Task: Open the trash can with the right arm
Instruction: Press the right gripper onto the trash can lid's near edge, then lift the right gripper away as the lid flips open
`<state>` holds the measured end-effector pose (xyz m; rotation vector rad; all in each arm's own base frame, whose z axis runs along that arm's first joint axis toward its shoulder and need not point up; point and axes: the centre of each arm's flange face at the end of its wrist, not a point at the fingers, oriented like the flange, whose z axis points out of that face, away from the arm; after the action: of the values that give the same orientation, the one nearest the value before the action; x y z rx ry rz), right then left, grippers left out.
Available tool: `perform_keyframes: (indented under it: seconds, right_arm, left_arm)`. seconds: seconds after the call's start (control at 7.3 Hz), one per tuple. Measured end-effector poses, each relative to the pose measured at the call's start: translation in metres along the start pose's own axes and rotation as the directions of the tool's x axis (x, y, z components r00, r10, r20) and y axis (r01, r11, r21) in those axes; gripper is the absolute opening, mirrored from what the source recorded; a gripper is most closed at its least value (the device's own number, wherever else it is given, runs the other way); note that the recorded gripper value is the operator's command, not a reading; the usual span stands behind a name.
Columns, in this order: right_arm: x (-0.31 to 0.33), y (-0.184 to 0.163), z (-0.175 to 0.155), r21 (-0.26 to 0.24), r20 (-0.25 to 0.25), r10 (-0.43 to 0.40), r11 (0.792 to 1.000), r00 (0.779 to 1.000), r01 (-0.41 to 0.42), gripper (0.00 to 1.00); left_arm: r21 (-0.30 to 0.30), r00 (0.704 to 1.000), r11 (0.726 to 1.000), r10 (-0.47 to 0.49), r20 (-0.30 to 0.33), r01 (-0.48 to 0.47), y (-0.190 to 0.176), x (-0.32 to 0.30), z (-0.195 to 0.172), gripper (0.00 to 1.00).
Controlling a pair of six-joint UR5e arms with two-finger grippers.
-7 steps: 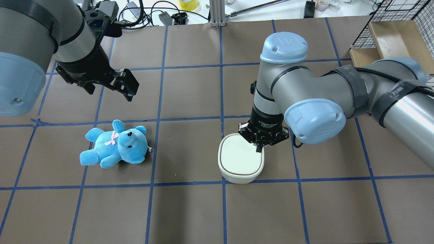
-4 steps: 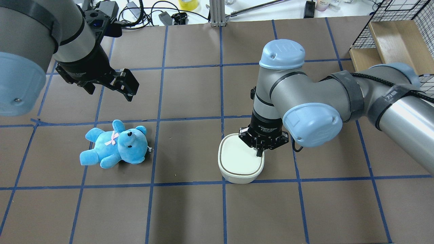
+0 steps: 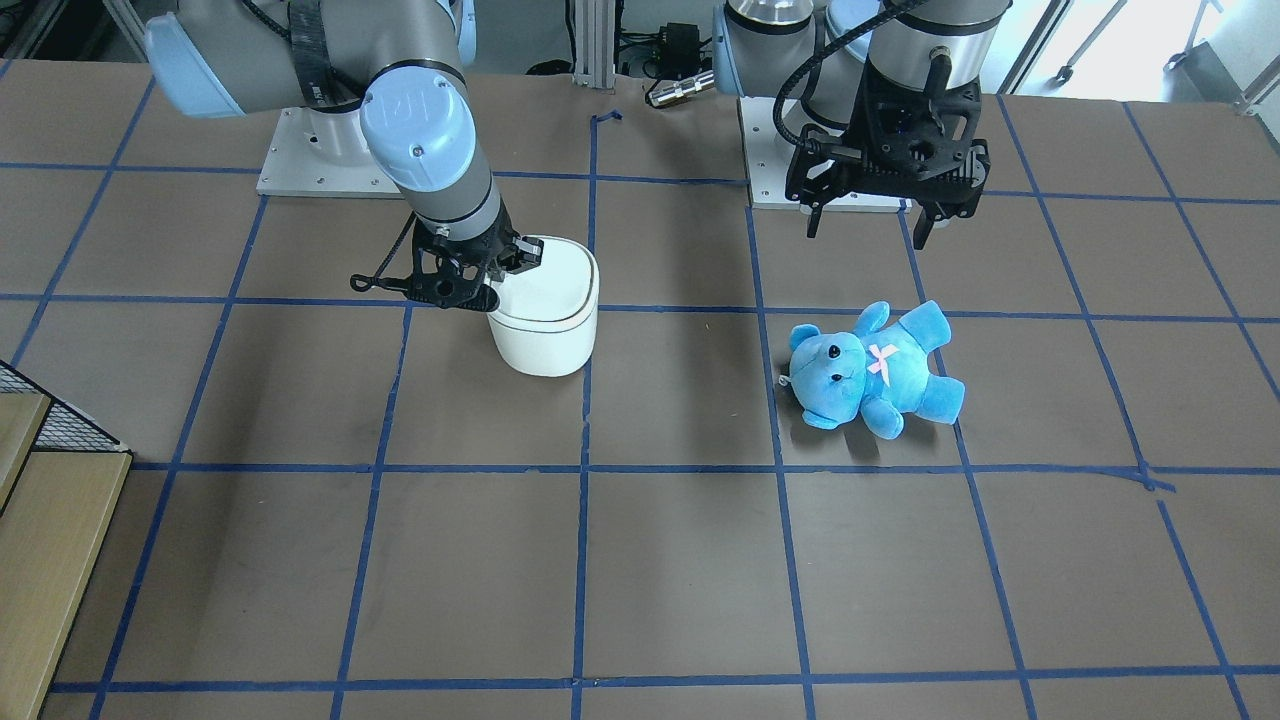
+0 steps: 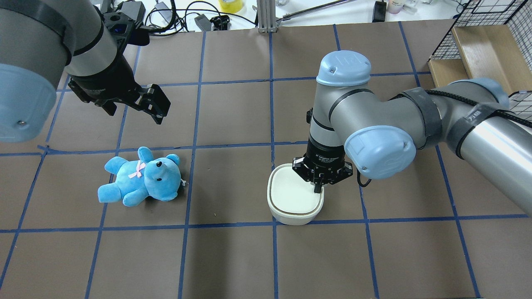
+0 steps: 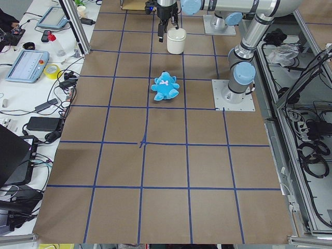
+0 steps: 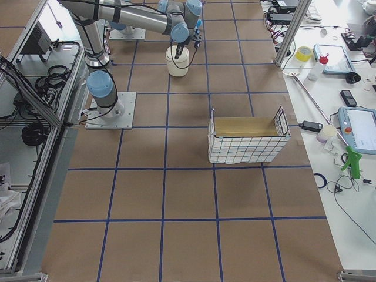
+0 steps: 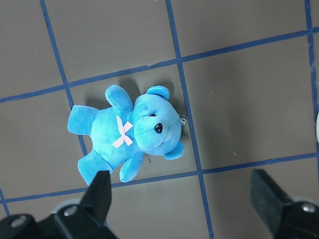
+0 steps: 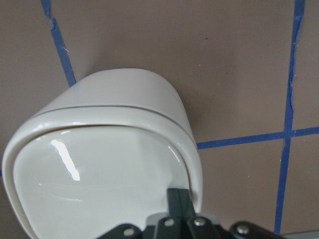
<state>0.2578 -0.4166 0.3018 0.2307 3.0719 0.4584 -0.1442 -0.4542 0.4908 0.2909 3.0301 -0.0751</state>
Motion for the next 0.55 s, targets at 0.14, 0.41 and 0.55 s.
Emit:
perform_keyframes:
  seconds: [0.14,0.41,0.55]
  right_arm:
    - [0.000,0.000,0.000,0.001,0.000,0.000,1.000,1.000,0.000,0.00]
    - [-0.003,-0.002,-0.015,0.034,0.015,-0.001,0.999,1.000,0.000,0.23]
    - [-0.005,-0.003,-0.029,0.060,0.025,0.007,0.998,1.000,-0.009,0.34]
  left_arm:
    - [0.000,1.000,1.000,0.000,0.000,0.000,0.000,0.000,0.000,1.00]
    - [0.000,1.000,1.000,0.000,0.000,0.000,0.000,0.000,0.000,1.00]
    - [0.000,1.000,1.000,0.000,0.000,0.000,0.000,0.000,0.000,1.00]
